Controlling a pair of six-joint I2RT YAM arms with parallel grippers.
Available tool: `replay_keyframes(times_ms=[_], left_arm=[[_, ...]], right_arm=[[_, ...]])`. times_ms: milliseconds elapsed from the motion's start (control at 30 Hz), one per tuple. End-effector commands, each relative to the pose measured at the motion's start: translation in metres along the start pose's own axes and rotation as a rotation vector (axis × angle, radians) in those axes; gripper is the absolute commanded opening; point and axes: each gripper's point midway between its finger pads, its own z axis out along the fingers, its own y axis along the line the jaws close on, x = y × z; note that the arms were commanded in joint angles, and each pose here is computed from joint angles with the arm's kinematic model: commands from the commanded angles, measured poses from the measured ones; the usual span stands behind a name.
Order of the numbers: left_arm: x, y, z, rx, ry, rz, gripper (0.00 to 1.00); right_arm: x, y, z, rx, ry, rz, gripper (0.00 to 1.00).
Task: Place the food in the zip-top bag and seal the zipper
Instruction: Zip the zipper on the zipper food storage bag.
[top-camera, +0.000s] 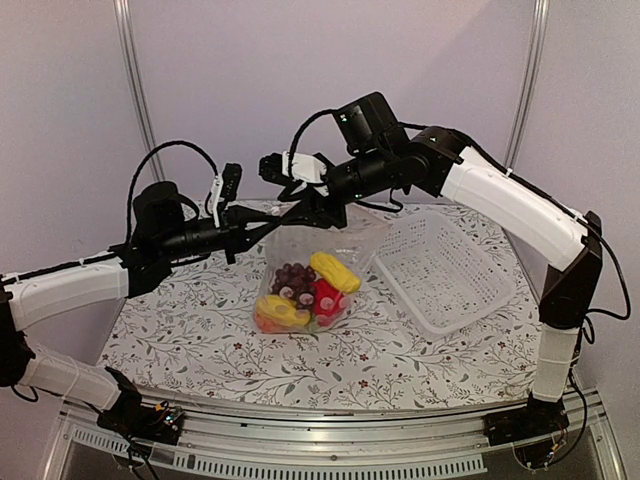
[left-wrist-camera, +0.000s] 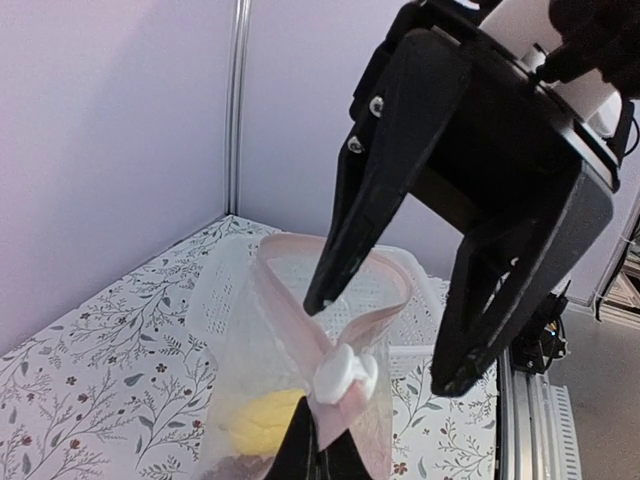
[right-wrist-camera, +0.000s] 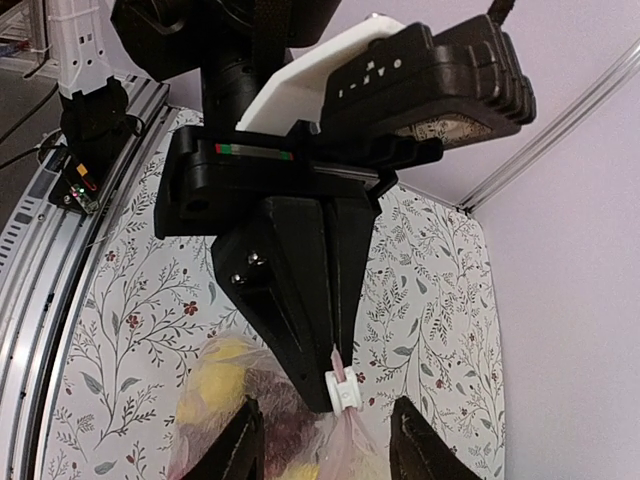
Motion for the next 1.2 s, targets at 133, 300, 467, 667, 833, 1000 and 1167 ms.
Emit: replay_keyframes(times_ms=[133, 300, 467, 667, 833, 1000, 1167], left_arm=[[-0.024, -0.014, -0.001, 0.01, -0.043, 0.08, 0.0], [-0.021, -0.018, 0.001, 0.017, -0.031, 0.085, 0.0], [-0.02, -0.019, 0.001, 0.016, -0.028, 0.087, 0.0], [-0.019, -0.019, 0.001, 0.013, -0.025, 0.089, 0.0], [-0.017, -0.019, 0.0, 0.01, -0.023, 0.087, 0.0], [-0.017, -0.018, -0.001, 0.002, -0.022, 0.086, 0.0], [-0.016, -0.014, -0.002, -0.024, -0.016, 0.094, 0.0]], right_arm=[[-0.003, -0.001, 0.009, -0.005, -0.018, -0.004, 0.36], [0.0, 0.002, 0.012, -0.015, -0.009, -0.001, 0.33], [0.004, 0.004, 0.015, -0.024, 0.005, 0.0, 0.31], [0.008, 0.004, 0.018, -0.022, 0.021, -0.001, 0.26], [0.011, 0.002, 0.019, -0.01, 0.034, 0.001, 0.19], [0.018, 0.002, 0.021, -0.005, 0.062, 0.006, 0.11], [0.02, 0.001, 0.018, 0.006, 0.079, 0.011, 0.08]])
